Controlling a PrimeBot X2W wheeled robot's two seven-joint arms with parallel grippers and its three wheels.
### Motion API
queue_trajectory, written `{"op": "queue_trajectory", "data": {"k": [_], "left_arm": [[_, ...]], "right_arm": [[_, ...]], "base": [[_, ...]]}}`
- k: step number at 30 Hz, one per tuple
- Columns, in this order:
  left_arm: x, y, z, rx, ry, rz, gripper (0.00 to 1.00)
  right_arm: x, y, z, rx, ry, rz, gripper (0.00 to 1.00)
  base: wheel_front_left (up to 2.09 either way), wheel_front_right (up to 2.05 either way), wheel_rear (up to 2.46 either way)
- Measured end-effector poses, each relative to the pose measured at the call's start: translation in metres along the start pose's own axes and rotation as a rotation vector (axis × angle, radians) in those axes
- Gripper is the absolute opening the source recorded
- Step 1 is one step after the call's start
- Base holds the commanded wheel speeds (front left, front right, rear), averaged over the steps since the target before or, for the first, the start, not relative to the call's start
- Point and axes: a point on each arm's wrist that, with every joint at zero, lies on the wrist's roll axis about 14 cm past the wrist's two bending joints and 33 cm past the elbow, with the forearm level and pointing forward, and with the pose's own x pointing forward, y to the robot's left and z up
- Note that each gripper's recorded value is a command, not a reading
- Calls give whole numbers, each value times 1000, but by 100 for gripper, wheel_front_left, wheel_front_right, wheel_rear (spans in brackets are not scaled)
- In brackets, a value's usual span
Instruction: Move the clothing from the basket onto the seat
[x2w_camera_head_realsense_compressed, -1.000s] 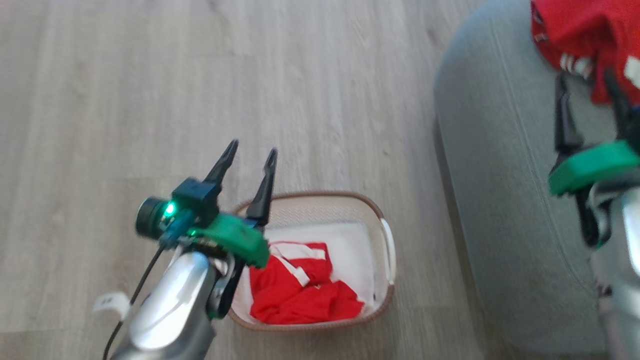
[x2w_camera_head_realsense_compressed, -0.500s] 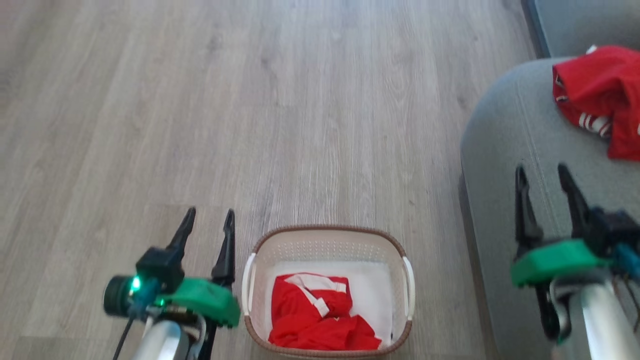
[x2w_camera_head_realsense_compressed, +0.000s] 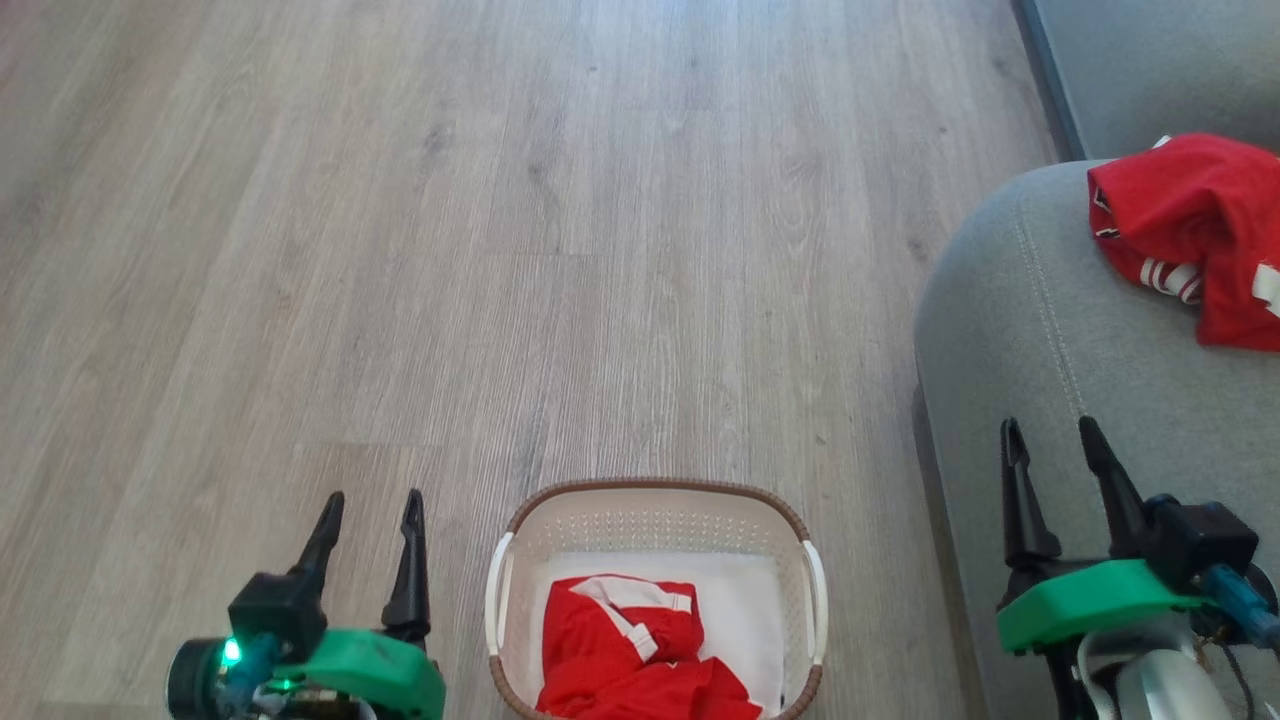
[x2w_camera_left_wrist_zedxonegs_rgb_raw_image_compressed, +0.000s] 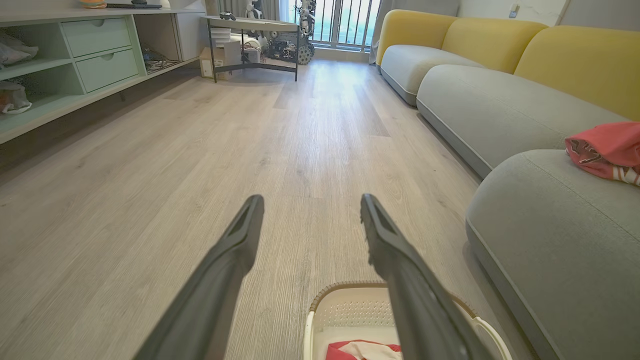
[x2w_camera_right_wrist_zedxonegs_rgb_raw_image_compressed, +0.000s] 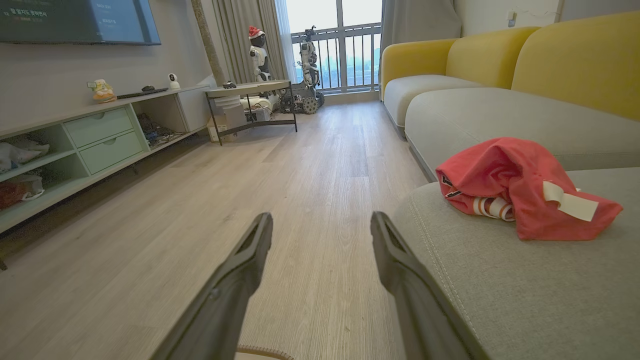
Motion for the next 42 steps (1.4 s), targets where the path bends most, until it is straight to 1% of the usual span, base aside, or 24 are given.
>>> {"op": "queue_trajectory", "data": {"k": [20,23,42], "left_arm": [[-4,1,1,-1,-9,0,100],[-4,5,2,0,-13,12,100],[-7,3,-2,8,-3,-2,100]], "right_arm": [[-2,1,-1,10,3,1,100],[-3,1,-2,10,8,1,100],[-2,5,-11,23,36,10,100]], "base": [[0,0,0],[0,0,0],[0,0,0]]}}
